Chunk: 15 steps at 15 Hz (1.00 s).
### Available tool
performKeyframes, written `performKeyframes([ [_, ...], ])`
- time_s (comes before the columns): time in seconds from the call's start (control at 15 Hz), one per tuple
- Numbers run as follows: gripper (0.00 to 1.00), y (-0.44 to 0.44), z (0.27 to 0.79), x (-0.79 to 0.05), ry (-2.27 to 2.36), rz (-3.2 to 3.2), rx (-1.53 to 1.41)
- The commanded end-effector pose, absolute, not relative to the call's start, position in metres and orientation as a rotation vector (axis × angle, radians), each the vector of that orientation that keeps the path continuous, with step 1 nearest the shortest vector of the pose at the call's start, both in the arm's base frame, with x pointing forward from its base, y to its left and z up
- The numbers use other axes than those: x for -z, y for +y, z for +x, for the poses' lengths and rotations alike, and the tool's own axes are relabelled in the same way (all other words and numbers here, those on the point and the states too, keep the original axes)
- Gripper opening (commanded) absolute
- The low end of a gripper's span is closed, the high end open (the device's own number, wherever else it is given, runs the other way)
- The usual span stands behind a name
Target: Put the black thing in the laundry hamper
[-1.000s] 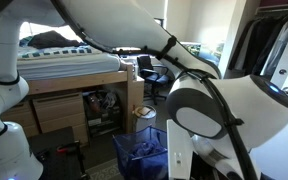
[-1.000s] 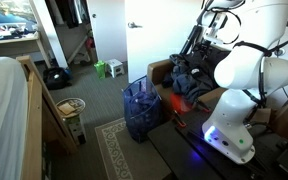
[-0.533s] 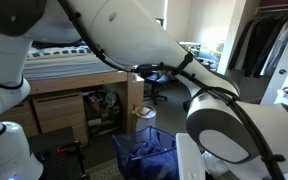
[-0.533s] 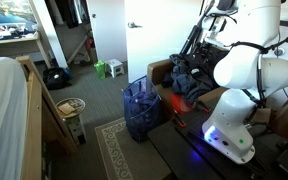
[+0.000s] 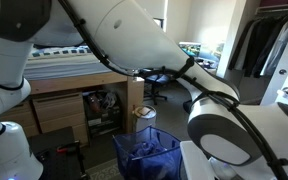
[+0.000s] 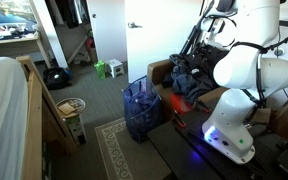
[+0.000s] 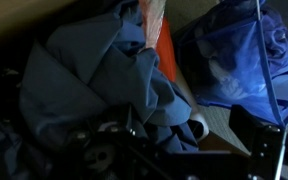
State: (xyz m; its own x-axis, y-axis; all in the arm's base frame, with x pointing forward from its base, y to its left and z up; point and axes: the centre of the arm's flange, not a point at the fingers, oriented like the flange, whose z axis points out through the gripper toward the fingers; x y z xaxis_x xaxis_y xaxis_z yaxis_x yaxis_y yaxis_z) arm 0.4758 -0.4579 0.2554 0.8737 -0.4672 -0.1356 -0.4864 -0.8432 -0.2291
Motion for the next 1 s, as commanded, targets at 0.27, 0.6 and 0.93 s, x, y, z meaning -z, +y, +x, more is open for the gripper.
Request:
performKeyframes([
  [0.27, 1.0, -0.505, 0.484, -0.202, 0.586, -2.888, 0.144],
  [0.6, 1.0, -0.535, 0.492, -0.167, 0.702, -2.905, 0.288],
  [0.93, 1.0, -0.558, 0.502, -0.157, 0.746, -2.897, 0.397],
])
